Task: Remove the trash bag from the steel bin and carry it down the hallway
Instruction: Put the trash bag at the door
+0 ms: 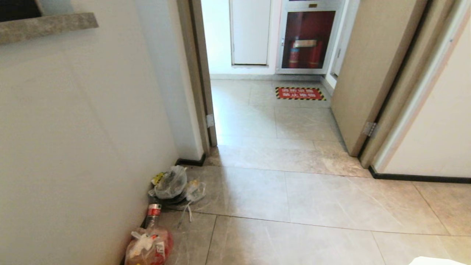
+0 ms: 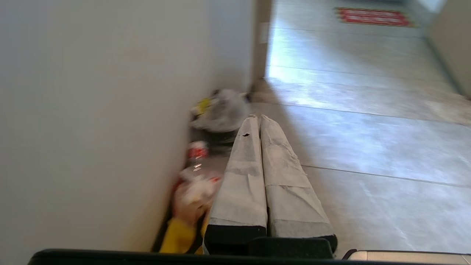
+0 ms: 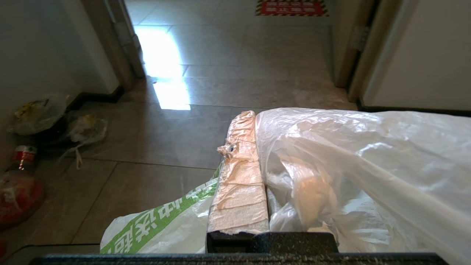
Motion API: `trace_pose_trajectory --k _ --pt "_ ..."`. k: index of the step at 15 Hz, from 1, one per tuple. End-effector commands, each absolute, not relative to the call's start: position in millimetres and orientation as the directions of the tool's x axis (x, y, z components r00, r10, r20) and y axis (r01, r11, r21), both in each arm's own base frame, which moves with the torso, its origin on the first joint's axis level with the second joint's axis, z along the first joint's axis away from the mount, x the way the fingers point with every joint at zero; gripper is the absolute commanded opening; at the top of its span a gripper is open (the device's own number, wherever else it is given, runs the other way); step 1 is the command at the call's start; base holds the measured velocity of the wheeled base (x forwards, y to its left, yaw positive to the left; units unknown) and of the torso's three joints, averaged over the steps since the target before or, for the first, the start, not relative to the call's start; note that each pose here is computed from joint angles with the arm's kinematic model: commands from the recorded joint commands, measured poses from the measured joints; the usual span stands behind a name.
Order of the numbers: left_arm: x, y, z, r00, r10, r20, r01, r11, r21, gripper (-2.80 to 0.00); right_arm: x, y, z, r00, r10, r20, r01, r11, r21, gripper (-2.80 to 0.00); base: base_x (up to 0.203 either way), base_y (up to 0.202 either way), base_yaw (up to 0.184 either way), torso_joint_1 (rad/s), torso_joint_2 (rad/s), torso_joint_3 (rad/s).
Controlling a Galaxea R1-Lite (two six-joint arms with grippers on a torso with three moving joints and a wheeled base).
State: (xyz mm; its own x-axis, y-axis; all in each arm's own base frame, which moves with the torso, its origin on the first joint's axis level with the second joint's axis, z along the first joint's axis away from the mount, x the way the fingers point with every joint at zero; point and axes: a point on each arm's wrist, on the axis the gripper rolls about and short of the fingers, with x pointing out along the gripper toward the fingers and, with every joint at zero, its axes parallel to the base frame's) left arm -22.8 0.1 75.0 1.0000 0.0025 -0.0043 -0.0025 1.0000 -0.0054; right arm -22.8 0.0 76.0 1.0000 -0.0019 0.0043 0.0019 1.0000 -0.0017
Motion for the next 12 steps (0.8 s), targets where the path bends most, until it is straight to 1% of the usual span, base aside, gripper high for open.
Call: trace_pose_trajectory --k 1,12 --pt "-22.8 0.1 75.0 1.0 0.003 -0.005 -0.003 1.0 -0.006 -2.8 -22.8 0.0 76.0 1.0 -0.002 0.004 0.002 1.0 -0.002 -2.8 0.006 0.007 -0.174 0.004 0.01 0.002" --pt "-22.8 0.1 75.0 1.0 0.003 -0.005 -0.003 1.0 -0.006 -2.8 -22.8 0.0 76.0 1.0 -0.002 0.004 0.002 1.0 -0.002 -2.8 0.0 0.009 -0.172 0.001 0.0 0.005"
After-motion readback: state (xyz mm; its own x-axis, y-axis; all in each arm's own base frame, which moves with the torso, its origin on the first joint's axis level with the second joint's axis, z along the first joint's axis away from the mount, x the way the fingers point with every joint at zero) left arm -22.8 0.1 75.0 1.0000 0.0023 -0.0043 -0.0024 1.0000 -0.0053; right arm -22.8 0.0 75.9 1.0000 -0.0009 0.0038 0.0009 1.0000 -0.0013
